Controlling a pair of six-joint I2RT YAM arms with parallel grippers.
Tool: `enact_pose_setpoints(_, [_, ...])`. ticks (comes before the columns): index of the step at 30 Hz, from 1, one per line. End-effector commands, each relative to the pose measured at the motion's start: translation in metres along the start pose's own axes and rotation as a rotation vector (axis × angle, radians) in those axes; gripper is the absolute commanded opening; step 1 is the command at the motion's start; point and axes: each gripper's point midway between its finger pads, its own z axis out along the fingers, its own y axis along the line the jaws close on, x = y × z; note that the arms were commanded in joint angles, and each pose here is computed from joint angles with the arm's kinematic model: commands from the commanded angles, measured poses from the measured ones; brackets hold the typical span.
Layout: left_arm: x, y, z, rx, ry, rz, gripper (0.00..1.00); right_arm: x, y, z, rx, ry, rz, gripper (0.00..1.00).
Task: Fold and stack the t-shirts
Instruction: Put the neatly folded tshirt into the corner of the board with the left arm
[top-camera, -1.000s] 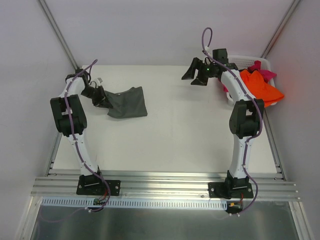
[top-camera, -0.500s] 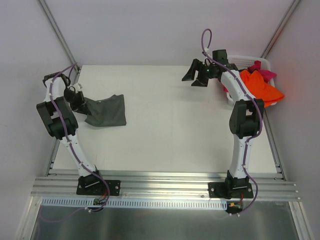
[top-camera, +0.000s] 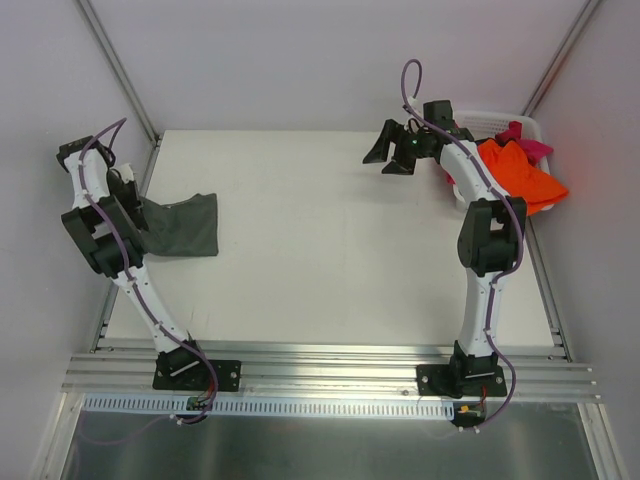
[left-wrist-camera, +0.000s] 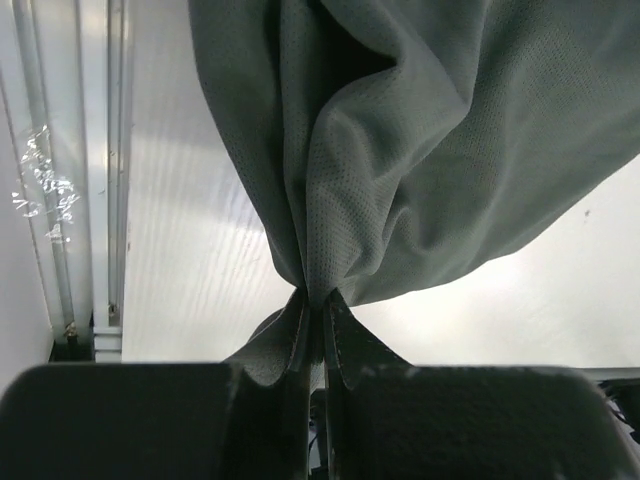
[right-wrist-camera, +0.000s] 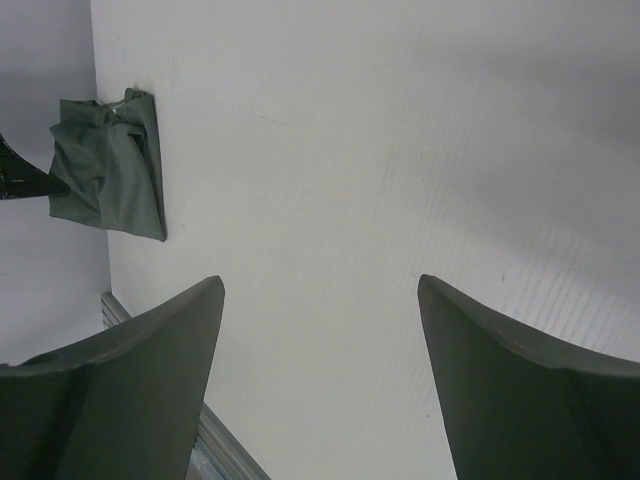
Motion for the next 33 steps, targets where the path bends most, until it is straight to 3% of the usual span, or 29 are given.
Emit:
enact_pose_setpoints(1, [0.017, 0.018, -0.008, -0.067, 0.071, 0.0, 0.0, -0.005, 0.011, -0.002, -0.027, -0.017, -0.026, 0.83])
enact_pose_setpoints(14, [-0.02, 0.057, 0.007, -0.187, 0.03, -0.005, 0.0, -0.003, 0.01, 0.0, -0.023, -0.017, -0.028, 0.83])
enact_pose_setpoints(33, [-0.032, 0.076, 0.022, -0.273, 0.019, -0.045, 0.0, 0.001, 0.013, -0.002, -0.022, -0.012, -0.039, 0.83])
